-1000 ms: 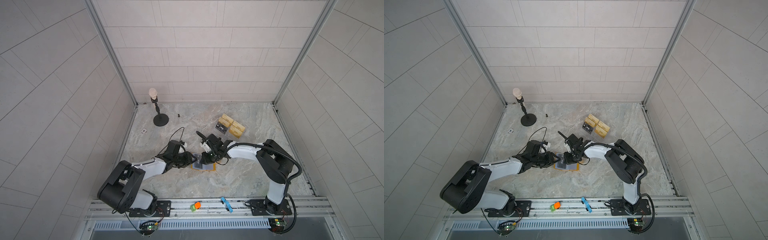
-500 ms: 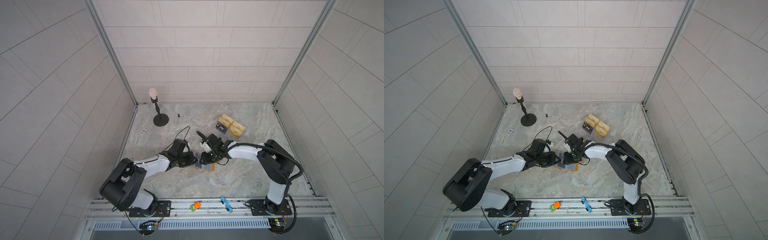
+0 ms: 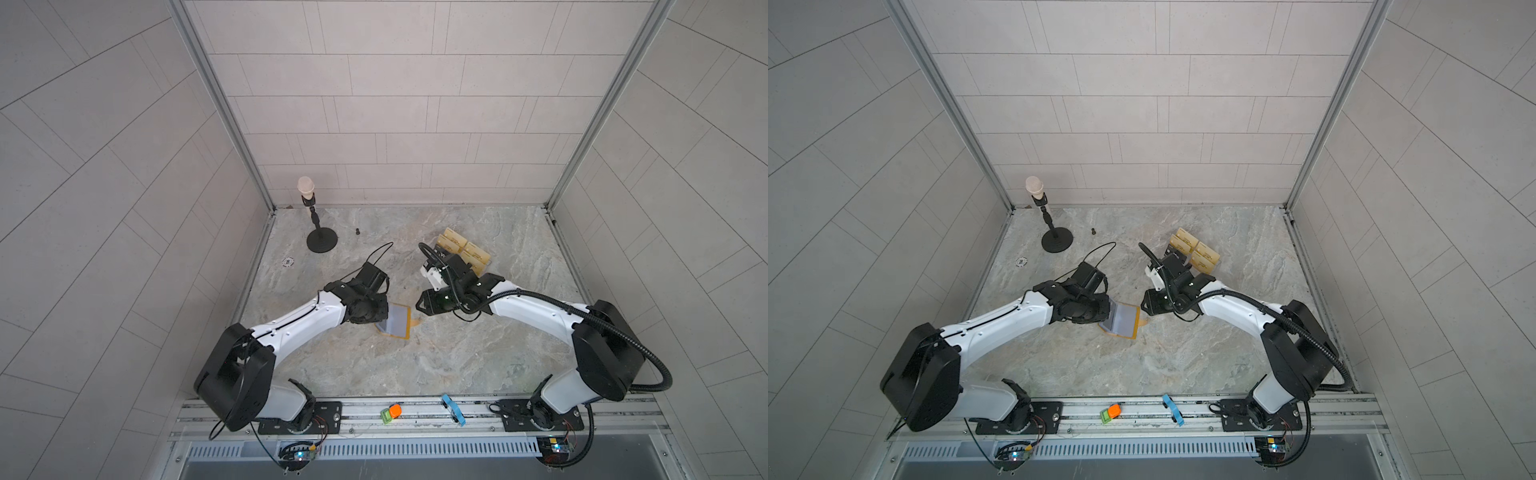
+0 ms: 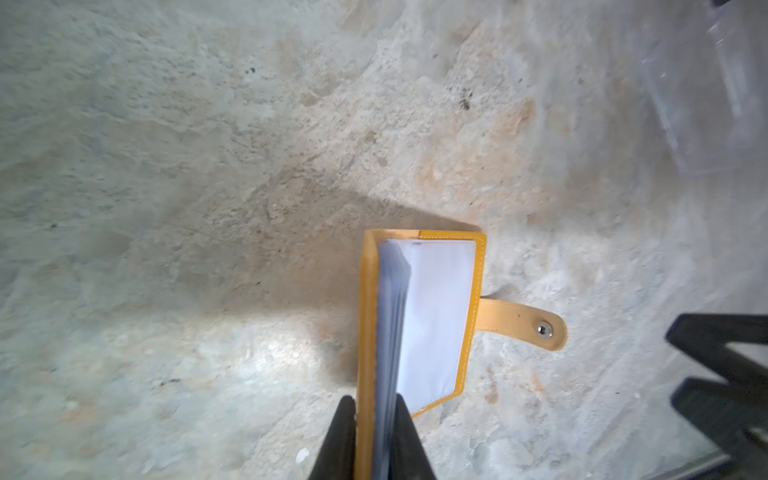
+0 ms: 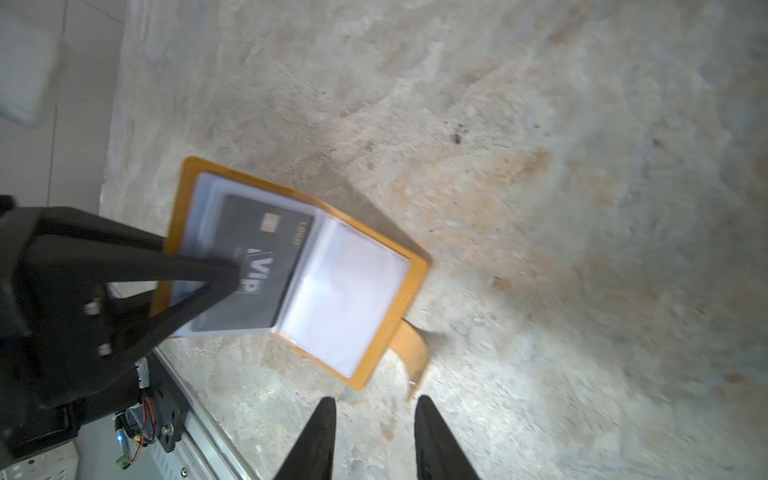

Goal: Insert credit cards into a card holder
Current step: Close the card holder at the center of the table.

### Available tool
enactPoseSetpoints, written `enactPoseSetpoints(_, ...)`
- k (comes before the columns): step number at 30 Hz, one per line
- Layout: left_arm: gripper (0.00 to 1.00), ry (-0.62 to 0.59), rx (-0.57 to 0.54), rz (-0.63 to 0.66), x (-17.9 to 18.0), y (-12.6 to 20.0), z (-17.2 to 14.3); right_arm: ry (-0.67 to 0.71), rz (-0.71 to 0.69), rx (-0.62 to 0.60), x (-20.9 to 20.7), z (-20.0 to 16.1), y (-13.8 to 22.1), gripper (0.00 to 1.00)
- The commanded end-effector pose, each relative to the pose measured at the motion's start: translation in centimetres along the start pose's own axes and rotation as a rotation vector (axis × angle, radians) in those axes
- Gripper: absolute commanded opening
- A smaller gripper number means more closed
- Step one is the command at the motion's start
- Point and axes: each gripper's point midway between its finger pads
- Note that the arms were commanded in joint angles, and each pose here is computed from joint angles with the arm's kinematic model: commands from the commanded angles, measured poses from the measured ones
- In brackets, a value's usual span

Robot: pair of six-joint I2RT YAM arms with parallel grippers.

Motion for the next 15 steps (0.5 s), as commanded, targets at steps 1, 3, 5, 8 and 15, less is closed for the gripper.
enactPoseSetpoints(1,0.09,-0.044,0.027,0.22,3.1,0.4,-1.3,0.008,-0.03,0.013,-1.3,-1.3,0.3,0.35)
enactPoseSetpoints(3,0.1,-0.057,0.024,0.274,3.4,0.4,-1.5,0.012,-0.03,0.004,-1.5,-1.4,0.4,0.35)
enactPoseSetpoints(5,0.09,-0.068,0.021,0.32,3.4,0.2,-1.7,0.016,-0.021,-0.008,-1.5,-1.4,0.5,0.35)
enactPoseSetpoints(8,0.11,-0.095,0.003,0.386,2.9,0.5,-1.6,0.019,-0.014,-0.025,-1.6,-1.4,0.6,0.35)
enactPoseSetpoints(15,0.27,-0.119,0.047,0.403,0.6,-0.4,-3.2,0.027,0.012,-0.04,-1.9,-1.8,0.4,0.35)
Point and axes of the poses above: each gripper's point midway between its finger pads, its own y axis back along the fingers, its own x axis along the line the jaws close on, z = x × y, and after that the axes turned 5 degrees about y, right-handed
